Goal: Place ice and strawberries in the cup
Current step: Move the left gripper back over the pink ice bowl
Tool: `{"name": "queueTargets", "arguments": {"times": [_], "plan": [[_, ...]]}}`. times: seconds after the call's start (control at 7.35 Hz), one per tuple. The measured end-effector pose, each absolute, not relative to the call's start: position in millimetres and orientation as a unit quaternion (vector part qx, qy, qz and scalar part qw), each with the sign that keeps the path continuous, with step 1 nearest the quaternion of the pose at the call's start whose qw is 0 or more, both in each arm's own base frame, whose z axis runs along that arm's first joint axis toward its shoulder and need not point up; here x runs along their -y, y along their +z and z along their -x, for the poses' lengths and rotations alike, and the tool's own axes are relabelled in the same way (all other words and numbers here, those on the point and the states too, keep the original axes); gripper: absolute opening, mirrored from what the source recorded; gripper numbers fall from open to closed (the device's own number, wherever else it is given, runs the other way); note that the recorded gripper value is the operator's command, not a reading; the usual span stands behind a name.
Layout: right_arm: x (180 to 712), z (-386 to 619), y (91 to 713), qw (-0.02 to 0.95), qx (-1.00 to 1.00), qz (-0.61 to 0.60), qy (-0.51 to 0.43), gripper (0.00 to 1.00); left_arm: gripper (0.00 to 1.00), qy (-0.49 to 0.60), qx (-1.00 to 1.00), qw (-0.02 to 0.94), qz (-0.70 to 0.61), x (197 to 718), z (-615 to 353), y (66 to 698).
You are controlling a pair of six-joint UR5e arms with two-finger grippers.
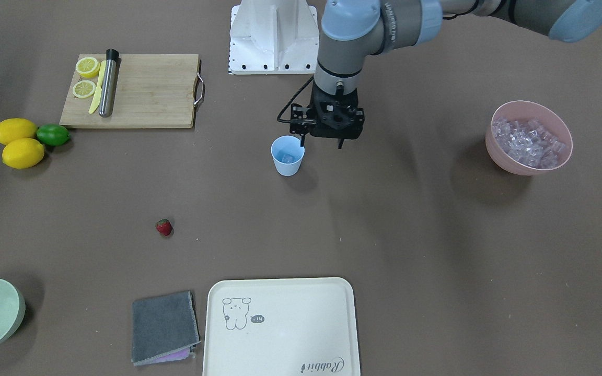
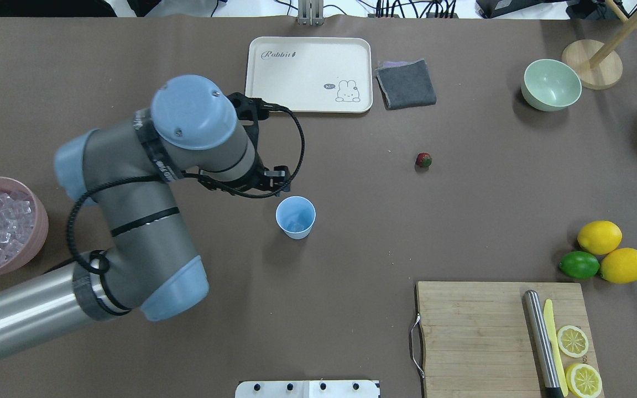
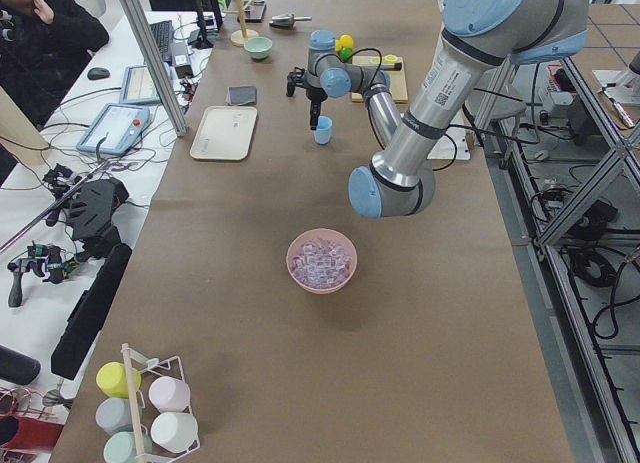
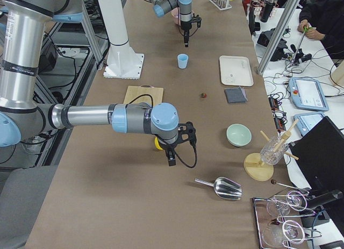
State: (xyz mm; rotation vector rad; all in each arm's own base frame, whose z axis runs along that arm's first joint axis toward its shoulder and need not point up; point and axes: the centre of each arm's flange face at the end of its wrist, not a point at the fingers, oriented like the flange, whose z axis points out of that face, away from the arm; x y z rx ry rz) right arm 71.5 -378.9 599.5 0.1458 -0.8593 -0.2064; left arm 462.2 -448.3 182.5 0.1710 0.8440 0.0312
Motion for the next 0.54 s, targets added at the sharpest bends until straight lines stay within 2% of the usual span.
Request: {"name": "queueTargets", "arguments": {"times": [0.54], "plan": [[378,-72,599,0.901,0.414,-0.072,-0.104,1.00,0.85,0.096,-0.350,0.926,-0.102,503,-278,325]]}}
